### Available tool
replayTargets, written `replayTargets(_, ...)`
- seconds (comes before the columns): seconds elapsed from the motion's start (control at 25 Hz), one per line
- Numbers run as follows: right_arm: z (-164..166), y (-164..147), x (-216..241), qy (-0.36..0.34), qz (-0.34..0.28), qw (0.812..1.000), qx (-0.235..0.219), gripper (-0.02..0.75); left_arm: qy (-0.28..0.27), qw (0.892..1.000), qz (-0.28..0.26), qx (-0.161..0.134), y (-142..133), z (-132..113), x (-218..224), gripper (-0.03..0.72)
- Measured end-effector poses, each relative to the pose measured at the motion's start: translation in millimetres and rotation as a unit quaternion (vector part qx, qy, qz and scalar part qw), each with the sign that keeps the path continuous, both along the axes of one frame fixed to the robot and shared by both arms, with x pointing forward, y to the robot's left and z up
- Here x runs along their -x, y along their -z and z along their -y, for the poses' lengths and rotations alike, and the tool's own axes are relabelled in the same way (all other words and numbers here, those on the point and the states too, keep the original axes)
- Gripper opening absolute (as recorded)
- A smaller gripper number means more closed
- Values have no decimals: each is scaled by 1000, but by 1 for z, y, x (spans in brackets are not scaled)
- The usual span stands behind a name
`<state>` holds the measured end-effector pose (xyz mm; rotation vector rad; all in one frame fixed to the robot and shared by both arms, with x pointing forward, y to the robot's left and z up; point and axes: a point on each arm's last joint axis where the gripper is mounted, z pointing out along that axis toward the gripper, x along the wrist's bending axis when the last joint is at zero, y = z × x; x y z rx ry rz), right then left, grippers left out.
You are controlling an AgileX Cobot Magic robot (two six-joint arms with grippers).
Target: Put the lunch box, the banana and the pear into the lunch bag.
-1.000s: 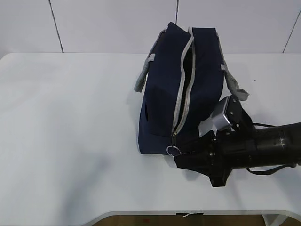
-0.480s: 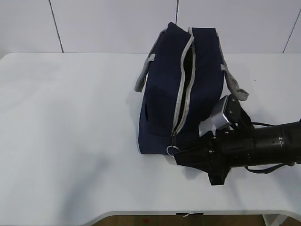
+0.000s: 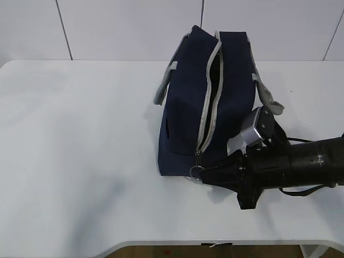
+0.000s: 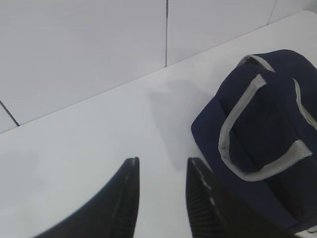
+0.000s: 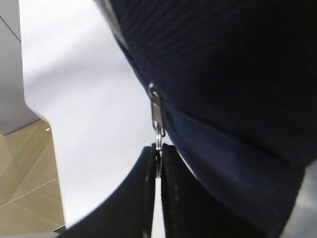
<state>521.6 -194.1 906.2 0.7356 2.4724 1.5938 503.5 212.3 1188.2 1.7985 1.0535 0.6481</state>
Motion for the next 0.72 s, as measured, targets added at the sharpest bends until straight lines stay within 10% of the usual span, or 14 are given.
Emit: replayTargets(0.72,1,-11,4,-4,-3,1000,13,6,-2,1000,4,1,-1,0,0,241)
